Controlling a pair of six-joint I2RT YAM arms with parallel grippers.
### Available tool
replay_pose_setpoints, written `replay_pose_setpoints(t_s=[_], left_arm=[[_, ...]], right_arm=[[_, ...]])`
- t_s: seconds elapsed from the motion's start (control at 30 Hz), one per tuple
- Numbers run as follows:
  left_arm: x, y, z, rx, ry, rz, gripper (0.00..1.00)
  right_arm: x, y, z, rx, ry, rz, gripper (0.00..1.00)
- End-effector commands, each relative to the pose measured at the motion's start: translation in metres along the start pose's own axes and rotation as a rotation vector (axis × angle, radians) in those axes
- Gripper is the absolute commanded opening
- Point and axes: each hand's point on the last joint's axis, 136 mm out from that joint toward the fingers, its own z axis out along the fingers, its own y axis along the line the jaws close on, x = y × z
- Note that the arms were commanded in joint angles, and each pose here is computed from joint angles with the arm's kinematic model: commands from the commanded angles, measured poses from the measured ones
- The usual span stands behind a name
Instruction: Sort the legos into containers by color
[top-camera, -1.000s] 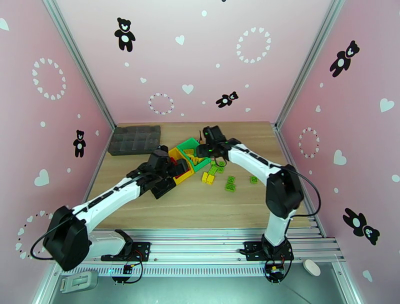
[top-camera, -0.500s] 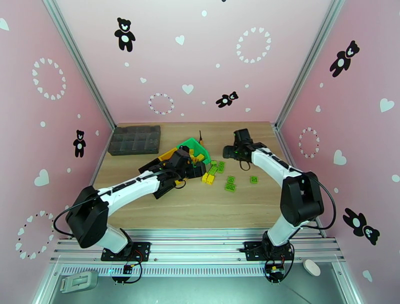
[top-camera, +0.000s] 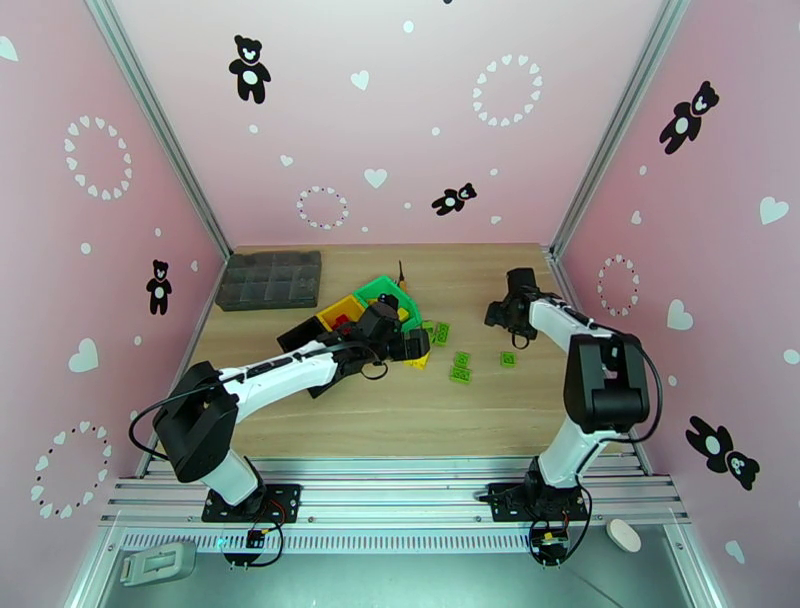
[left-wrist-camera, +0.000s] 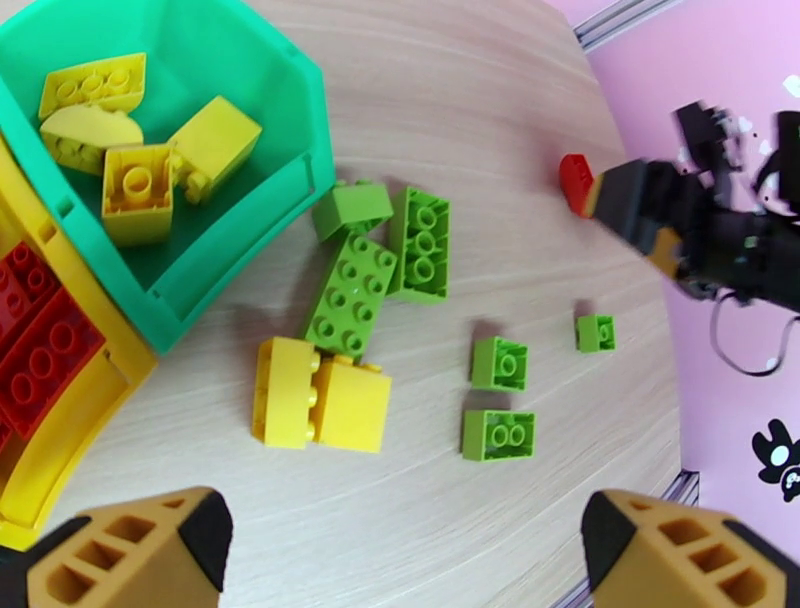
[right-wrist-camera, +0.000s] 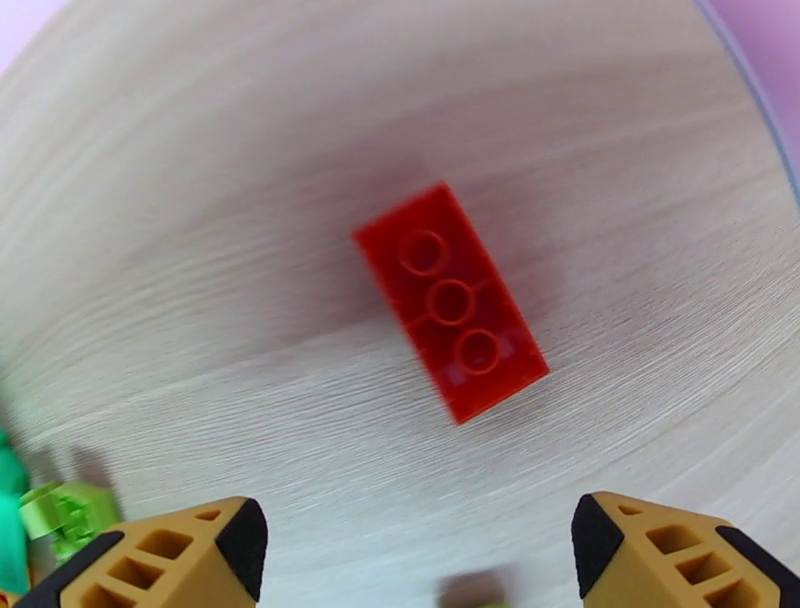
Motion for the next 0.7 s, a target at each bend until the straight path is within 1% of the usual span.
replay_pose_setpoints(t_s=[0.0,0.23,0.4,0.67], left_arm=[[0.004,-0.006,-0.003,0.035,0.002,0.008,0.98],[0.007,-0.002,-0.007,0.033,-0.003,0.005,0.98],[0.008,0.000,-0.009,0.033,-0.004,0.002,0.98],[0.011,0.003,-0.006,0.025,0.002,-0.002,0.99]], right_arm=[[-0.009,0.003,0.007,0.003,0.016,0.003,0.83],[-0.024,-0.004,0.023,0.043,0.048,0.019,0.79],[-0.028,-0.011,0.035,0.069,0.076,0.023,0.78],[-0.037,-0.012,0.046,0.052,0.107,0.039,0.73]])
